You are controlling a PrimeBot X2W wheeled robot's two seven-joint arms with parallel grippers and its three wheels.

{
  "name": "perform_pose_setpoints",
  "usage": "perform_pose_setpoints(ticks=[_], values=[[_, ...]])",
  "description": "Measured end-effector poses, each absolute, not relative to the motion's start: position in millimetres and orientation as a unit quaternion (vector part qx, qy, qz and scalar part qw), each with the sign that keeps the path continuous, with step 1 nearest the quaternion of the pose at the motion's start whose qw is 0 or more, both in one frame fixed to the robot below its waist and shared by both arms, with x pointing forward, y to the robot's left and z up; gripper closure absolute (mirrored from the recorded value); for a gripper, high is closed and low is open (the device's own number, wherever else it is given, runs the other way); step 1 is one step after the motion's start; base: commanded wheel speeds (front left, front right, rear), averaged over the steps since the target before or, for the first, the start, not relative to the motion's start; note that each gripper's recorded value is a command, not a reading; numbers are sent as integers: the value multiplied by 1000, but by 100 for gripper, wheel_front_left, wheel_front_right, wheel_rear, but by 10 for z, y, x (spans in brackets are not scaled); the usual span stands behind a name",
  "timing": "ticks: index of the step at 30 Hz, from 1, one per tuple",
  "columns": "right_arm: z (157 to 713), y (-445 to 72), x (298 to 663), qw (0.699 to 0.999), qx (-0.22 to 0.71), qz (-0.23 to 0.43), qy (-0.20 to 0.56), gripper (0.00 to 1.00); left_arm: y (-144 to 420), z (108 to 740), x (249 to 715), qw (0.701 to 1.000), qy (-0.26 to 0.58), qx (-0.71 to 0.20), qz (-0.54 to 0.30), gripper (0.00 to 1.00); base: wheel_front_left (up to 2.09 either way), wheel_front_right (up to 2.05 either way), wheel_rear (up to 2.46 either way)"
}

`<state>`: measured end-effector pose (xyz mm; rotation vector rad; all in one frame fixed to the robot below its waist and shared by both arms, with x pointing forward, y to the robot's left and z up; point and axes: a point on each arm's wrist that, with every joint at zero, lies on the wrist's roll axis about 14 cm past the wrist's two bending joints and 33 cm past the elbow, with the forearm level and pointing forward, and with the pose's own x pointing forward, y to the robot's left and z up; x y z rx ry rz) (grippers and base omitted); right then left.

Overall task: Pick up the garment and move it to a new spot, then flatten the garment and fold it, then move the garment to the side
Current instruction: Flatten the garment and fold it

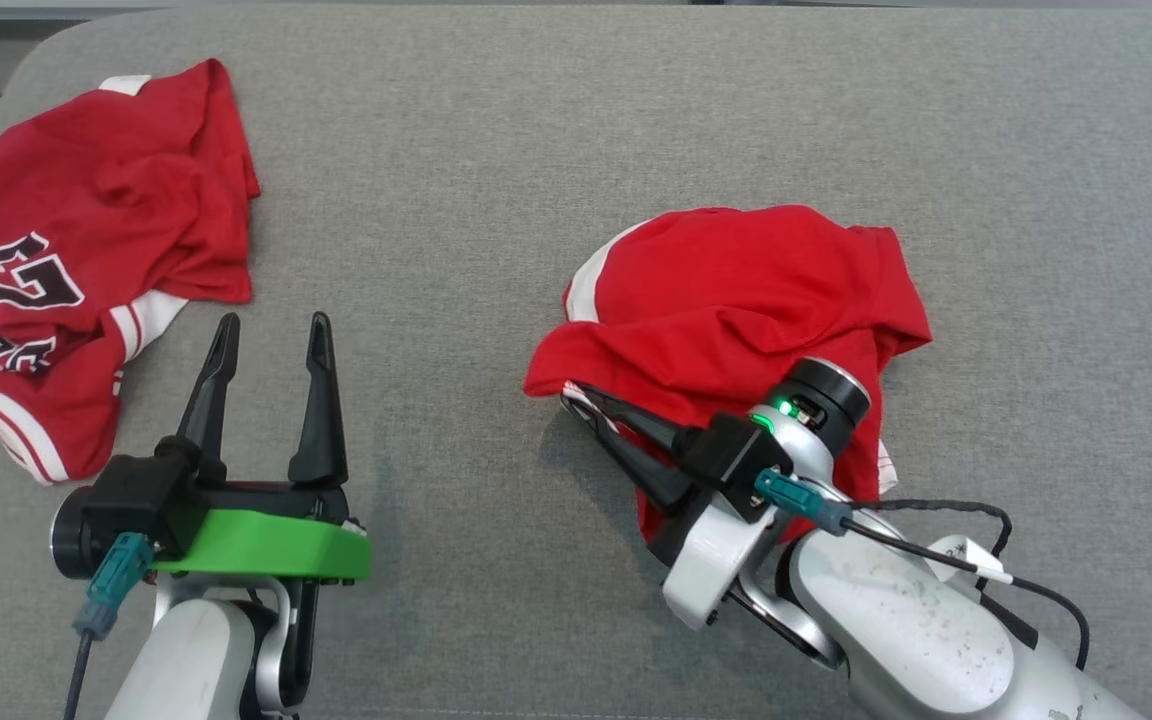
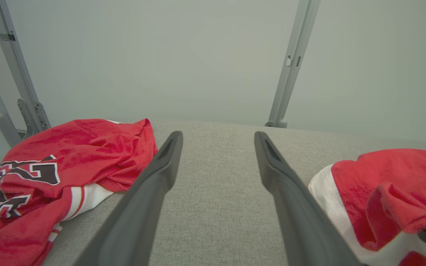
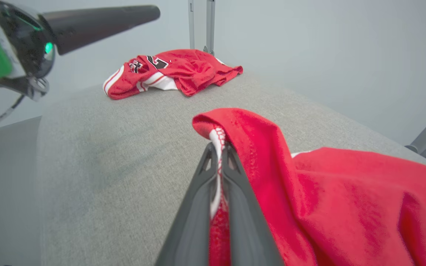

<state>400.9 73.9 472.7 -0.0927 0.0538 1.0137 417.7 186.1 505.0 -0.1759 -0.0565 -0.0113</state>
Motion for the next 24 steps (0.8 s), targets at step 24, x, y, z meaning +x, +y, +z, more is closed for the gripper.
perform_pose_setpoints(ticks=[24], values=[[5056,-1849,4682,996,12,84,-16,100,1264,5009,4558,990,-24,-96,-96,0,0,0,0]])
